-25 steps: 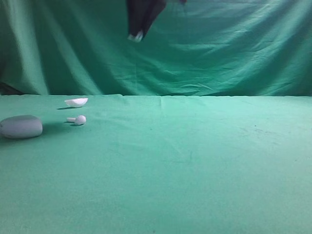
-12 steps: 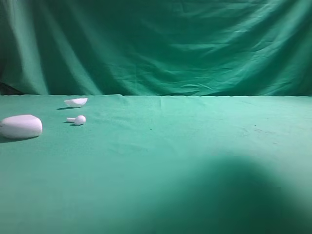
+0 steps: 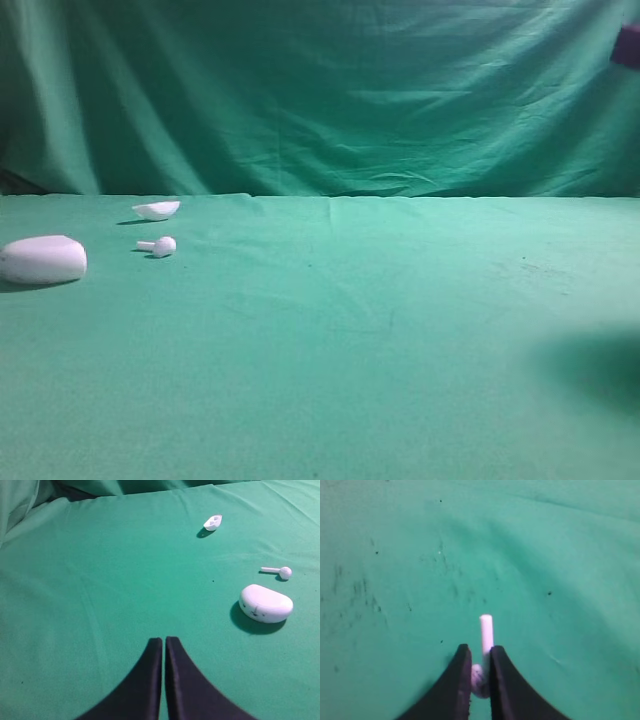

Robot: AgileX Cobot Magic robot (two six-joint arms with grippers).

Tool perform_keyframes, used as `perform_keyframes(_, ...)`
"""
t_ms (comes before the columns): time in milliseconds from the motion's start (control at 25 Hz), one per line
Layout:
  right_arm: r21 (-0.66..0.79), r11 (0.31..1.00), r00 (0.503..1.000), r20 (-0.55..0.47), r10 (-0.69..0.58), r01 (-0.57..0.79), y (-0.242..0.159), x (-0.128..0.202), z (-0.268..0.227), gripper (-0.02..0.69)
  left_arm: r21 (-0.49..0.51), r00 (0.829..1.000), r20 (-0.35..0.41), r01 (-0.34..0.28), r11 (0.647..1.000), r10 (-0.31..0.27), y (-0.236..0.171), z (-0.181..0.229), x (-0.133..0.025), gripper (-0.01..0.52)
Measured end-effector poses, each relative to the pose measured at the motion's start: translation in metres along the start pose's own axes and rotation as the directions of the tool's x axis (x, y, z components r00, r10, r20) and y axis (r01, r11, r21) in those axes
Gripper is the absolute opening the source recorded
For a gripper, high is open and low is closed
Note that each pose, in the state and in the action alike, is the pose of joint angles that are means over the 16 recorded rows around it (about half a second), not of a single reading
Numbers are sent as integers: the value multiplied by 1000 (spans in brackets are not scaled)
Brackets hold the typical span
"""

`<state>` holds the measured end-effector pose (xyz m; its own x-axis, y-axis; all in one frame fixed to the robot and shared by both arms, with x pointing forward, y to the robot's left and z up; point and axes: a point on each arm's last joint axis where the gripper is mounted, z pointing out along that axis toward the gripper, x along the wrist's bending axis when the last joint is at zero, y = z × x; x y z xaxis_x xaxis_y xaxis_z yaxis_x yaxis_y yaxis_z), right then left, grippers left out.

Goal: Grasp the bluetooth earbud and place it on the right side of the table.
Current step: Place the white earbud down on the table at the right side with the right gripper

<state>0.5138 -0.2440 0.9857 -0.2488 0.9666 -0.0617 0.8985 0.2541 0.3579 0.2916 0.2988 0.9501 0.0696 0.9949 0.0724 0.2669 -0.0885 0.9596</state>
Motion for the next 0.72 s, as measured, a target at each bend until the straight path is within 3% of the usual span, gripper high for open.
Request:
perform_keyframes(480,-4,999,999,-16,-33,33,-11,4,56,94,0,1000,0,0,1000,0,0,0,0,0)
perform_keyframes(720,-13,999,999,-17,-44,44,-8,4,64,172,0,1000,0,0,1000,0,0,0,0,0)
